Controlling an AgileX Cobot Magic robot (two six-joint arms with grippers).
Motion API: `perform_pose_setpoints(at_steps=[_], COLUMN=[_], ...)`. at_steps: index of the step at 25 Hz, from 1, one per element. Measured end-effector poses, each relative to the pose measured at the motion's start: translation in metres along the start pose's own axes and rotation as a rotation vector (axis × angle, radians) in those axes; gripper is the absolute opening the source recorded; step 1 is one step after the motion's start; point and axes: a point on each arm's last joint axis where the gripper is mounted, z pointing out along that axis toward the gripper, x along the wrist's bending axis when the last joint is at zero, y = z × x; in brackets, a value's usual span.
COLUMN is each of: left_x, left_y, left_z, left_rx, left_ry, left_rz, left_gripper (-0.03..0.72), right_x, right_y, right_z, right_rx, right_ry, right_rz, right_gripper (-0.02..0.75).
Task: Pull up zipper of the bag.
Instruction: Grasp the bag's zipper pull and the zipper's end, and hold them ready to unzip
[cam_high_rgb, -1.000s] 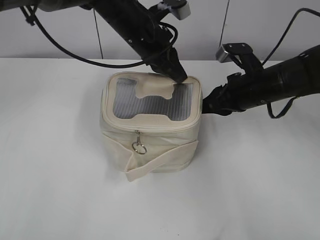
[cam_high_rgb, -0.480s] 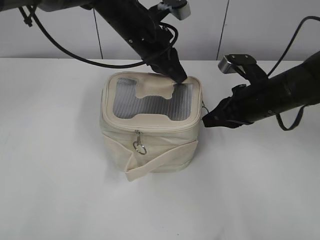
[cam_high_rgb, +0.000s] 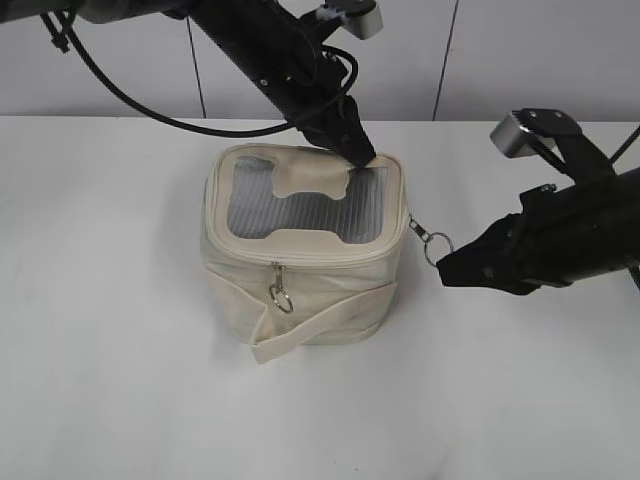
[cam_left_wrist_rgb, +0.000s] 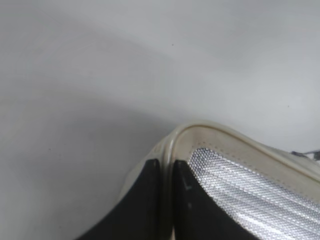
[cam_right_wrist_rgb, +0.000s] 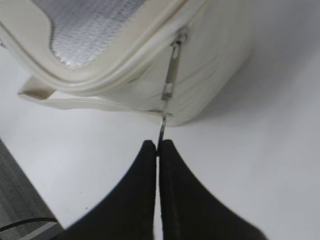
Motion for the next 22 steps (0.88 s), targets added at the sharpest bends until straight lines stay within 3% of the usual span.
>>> perform_pose_setpoints(at_steps=[7,11,16,22], left_x=[-0.001,-0.001,0.001,0.000], left_y=[0.000,0.000,0.001,0.001], left_z=[0.000,0.000,0.000,0.001], left_rx=[0.002,0.005,0.000,0.001], left_ry=[0.001,0.003,0.023,0.022], left_rz=[-0.010,-0.018,-0.028,-0.036], left_gripper=[0.036,0.036,0.035,0.034], right_x=[0.033,0.070,0.121,0.138], right_y=[-0.007,-0.005,0.000,0.014], right_z=[-0.010,0.006,0.035,0.070], right_rx=[0.033,0.022,0.041,0.043], right_ry=[0.152,0.170,0.259,0.228], right_rz=[-0.060,-0.134,-0.196,-0.177], right_gripper=[0.008,0.008,0.008,0.008])
